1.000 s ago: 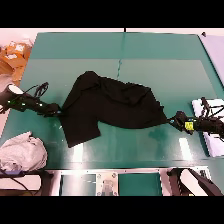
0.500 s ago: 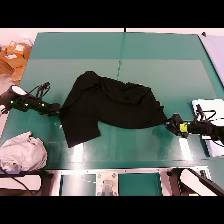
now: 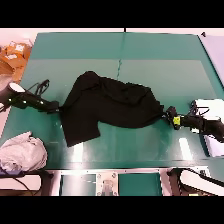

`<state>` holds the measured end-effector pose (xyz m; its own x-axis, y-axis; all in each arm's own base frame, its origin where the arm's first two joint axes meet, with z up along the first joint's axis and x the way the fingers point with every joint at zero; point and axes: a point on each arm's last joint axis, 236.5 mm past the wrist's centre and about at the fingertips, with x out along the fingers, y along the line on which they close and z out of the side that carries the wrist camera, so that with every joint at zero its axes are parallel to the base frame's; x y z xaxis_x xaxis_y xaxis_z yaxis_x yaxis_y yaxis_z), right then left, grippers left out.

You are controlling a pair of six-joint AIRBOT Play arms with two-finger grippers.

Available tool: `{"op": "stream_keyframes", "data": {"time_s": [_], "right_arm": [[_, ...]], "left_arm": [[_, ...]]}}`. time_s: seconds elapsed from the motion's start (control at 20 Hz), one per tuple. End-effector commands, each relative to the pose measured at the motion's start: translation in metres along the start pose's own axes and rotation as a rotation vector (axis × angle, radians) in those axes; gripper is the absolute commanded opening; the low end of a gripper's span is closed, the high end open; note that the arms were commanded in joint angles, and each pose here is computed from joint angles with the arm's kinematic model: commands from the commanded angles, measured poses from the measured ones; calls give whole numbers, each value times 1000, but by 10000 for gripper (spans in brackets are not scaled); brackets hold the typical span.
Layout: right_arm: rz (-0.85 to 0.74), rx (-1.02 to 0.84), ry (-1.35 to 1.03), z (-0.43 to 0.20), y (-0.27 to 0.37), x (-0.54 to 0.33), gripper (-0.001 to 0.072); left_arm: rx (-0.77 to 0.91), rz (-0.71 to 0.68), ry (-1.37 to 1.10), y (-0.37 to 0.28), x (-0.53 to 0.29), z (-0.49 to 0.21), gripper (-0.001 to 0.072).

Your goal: Fold the shirts.

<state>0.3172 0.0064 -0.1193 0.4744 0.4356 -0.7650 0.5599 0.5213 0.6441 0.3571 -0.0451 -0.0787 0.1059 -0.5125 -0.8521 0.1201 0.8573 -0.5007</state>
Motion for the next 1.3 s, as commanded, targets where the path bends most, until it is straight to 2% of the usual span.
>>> {"op": "stream_keyframes", "data": {"time_s": [0.0,0.15,0.3,0.4,0.5,0.65,0.8,0.9,1.05,1.25], "right_arm": [[116,-122,11,15,51,-25,18],[279,-335,-83,34,149,-99,18],[467,-649,-347,26,277,-237,18],[547,-877,-604,-7,348,-346,18],[618,-1053,-851,-60,397,-445,18],[623,-1109,-1157,-113,422,-549,19],[535,-1068,-1320,-123,415,-595,19],[482,-1031,-1323,-110,408,-592,19],[388,-979,-1136,-64,394,-536,19],[276,-800,-766,24,344,-401,19]], "left_arm": [[120,-13,-60,-33,-52,26,24],[286,14,-374,-103,-158,80,23],[545,-11,-835,-236,-322,91,24],[729,32,-1161,-323,-437,53,23],[886,97,-1451,-394,-527,-16,24],[1022,116,-1735,-461,-596,-117,24],[1011,110,-1836,-476,-613,-163,24],[934,156,-1804,-459,-611,-150,24],[712,211,-1625,-396,-579,-82,25],[420,123,-1161,-285,-447,35,25]]}}
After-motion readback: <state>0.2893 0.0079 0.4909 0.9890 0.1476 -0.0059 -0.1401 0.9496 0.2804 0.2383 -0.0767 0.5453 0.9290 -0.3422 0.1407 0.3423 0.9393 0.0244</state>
